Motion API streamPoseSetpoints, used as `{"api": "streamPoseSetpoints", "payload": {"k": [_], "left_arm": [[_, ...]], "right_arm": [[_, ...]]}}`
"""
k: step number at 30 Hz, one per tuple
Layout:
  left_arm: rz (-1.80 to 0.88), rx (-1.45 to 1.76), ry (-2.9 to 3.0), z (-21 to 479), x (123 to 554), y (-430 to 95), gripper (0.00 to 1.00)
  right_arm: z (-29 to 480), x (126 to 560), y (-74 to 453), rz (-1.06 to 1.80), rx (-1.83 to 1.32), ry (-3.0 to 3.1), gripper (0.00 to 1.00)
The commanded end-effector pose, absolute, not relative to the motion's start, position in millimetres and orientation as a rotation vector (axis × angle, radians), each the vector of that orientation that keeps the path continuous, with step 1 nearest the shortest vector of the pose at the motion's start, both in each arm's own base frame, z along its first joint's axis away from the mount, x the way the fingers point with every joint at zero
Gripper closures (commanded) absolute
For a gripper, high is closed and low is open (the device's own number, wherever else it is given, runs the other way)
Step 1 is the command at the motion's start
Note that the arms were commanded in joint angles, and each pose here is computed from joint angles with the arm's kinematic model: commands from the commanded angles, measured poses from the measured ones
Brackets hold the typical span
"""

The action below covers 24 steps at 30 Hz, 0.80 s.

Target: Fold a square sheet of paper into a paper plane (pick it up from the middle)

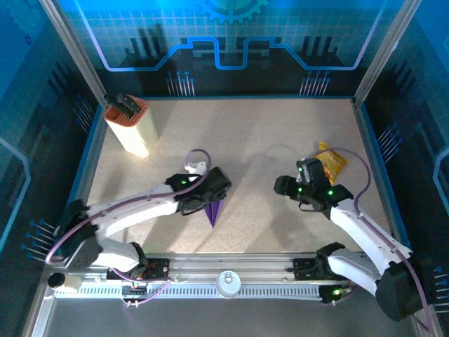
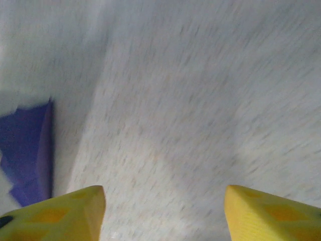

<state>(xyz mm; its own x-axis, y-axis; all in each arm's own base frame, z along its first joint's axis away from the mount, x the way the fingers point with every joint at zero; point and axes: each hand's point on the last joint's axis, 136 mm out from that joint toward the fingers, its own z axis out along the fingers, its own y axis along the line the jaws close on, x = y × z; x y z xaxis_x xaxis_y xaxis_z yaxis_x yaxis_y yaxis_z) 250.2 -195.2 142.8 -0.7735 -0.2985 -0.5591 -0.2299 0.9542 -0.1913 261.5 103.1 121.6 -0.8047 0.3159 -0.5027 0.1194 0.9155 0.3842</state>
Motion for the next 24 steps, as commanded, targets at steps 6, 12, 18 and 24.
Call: {"api": "streamPoseSetpoints", "payload": {"k": [6, 12, 18, 24], "left_arm": [[0.067, -0.445, 2.258, 154, 282, -62, 0.0], [0.261, -0.409, 2.154, 148, 305, 3, 0.0], [0.258, -0.426, 2.048, 128, 332, 29, 0.0], [0.16, -0.332, 1.927, 117, 360, 14, 0.0]], "right_arm": [[147, 330, 10, -0.278, 0.098, 2.152, 0.3], [117, 368, -3, -0.187, 0.04, 2.07, 0.3], [124, 390, 28, -0.023, -0.134, 1.88, 0.31], [101, 393, 40, -0.009, -0.198, 1.879, 0.28]]}}
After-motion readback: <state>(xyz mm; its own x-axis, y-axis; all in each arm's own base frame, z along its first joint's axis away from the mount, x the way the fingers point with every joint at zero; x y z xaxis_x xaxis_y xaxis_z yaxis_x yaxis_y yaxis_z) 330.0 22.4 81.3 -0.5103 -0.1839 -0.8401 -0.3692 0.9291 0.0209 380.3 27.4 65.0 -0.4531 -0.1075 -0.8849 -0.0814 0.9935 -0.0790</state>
